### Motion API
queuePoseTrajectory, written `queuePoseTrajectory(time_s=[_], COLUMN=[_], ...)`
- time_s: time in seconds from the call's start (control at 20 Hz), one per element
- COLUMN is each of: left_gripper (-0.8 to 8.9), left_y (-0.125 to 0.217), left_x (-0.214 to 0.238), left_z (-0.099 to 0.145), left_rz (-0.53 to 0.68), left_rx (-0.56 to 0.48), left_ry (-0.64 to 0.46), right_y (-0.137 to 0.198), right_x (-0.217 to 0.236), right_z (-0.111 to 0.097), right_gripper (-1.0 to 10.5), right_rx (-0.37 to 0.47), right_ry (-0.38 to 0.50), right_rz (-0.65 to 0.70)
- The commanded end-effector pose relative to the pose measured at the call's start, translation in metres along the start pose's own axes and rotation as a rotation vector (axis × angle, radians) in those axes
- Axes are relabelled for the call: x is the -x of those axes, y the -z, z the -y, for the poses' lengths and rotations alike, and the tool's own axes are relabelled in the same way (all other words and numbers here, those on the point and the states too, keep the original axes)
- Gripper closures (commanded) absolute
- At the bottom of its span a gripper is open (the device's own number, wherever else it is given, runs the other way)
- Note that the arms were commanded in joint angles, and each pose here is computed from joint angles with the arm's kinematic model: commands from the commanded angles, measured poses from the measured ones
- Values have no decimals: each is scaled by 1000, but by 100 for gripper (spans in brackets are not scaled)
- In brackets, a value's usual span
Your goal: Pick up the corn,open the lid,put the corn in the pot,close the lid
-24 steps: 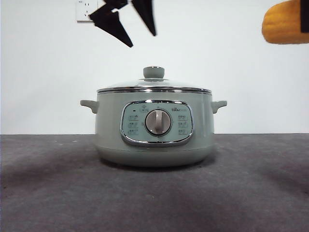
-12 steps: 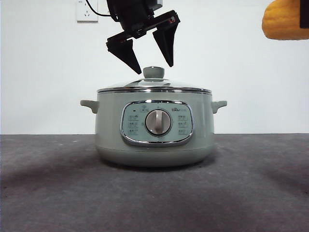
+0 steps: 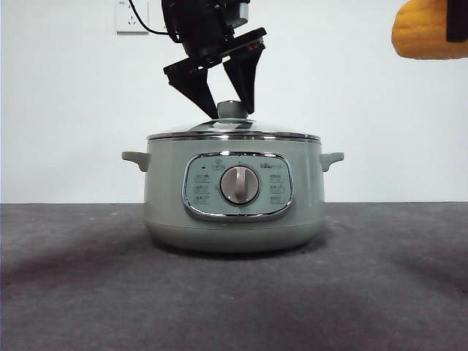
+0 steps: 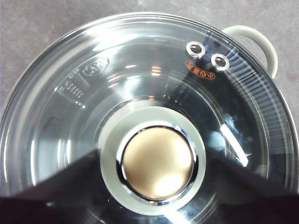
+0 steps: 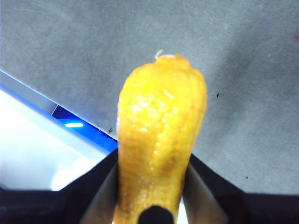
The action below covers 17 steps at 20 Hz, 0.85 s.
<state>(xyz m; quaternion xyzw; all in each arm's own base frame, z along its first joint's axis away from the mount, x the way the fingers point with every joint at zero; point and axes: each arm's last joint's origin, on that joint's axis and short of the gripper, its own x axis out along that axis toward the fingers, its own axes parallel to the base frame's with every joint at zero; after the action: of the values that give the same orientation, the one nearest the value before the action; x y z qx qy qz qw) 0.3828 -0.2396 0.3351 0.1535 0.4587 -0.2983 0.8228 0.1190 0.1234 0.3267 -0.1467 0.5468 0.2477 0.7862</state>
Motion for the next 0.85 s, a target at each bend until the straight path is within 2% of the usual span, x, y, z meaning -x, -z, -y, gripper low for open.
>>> queuePoseTrajectory(time_s=[0.05,0.3,0.55,0.75,0.85], left_gripper=[831,822,822,822,822], left_y=[0,-4,-13,-22,-22], left_x=[-7,-4,31,76,98], left_z=[0,0,1,-8,-16], left_rz=[-5,38,140,239,276], left_rx=[-31,-41,-48,-35,-14], left_ry=[0,-5,-23,-58,-130], right_y=[0,-3,-17,-46,-67], right_x=[0,0,1,12,16], right_z=[0,-1,-4,-7,-8], right_gripper=[957,957,957,957,957], right_rx=[-8,-10,-49,-61,-65], right_ry=[-1,-6,-29,-29,-27], right_rz=[4,28,117,140,159])
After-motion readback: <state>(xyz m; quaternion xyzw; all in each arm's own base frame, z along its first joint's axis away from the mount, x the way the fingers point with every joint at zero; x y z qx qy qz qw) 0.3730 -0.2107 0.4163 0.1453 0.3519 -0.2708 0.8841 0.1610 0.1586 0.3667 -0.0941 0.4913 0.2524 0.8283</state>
